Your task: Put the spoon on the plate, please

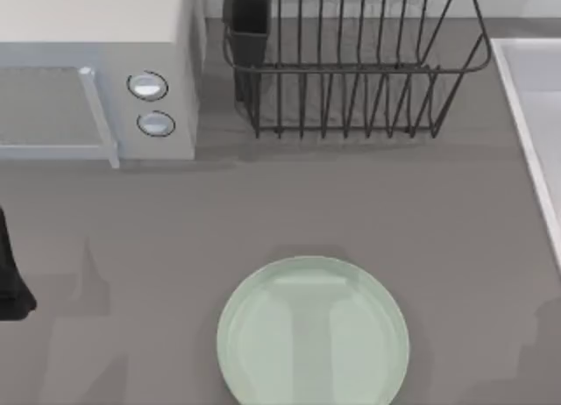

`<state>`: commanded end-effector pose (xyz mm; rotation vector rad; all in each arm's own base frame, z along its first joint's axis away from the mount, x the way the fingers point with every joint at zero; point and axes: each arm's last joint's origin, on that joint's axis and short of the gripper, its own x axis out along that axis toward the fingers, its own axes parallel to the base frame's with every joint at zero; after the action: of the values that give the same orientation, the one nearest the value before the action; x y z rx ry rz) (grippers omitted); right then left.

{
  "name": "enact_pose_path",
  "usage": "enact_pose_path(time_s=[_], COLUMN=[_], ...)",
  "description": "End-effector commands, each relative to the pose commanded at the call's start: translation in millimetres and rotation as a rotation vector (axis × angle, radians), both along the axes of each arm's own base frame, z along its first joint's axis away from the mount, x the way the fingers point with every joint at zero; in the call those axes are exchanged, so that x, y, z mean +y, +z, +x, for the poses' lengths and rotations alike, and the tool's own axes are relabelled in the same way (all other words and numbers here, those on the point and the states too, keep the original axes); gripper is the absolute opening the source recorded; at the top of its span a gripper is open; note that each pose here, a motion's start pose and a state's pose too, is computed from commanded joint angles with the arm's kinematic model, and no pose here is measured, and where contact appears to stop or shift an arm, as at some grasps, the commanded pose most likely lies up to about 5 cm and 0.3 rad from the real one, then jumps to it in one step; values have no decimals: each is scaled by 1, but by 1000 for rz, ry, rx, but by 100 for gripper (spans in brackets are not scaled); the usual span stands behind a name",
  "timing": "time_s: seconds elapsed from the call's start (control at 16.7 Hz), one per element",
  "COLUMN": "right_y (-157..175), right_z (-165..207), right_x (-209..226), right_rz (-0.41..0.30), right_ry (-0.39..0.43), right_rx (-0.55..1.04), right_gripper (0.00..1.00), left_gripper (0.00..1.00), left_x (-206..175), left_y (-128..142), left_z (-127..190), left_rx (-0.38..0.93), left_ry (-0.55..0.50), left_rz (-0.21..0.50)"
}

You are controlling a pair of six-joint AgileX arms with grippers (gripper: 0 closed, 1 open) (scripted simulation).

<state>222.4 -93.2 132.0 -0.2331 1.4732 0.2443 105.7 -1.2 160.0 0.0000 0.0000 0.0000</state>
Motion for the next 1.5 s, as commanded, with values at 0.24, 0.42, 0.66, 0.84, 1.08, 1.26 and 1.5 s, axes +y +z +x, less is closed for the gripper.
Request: enact_pose_path(time_s=[0.24, 0.42, 0.66, 0.84, 1.08, 1.26, 1.5], right_y=[41, 72, 82, 81, 82, 80, 70], right_z=[-1, -4, -5, -4, 21, 54, 85], right_x=[1, 2, 2, 3, 22, 65, 172], right_rz=[16, 9, 3, 5, 8, 8, 3], right_ry=[2, -3, -4, -2, 115, 311, 674], right_rx=[37, 22, 9, 13, 26, 47, 81], right_gripper=[0, 0, 0, 0, 0, 0, 0], left_gripper=[100, 100, 100, 100, 100, 100, 100], left_x=[0, 0, 0, 0, 0, 0, 0], left_y=[0, 0, 0, 0, 0, 0, 0], left_z=[0, 0, 0, 0, 0, 0, 0], left_rx=[0, 0, 0, 0, 0, 0, 0], left_ry=[0, 0, 0, 0, 0, 0, 0], left_rz=[0, 0, 0, 0, 0, 0, 0])
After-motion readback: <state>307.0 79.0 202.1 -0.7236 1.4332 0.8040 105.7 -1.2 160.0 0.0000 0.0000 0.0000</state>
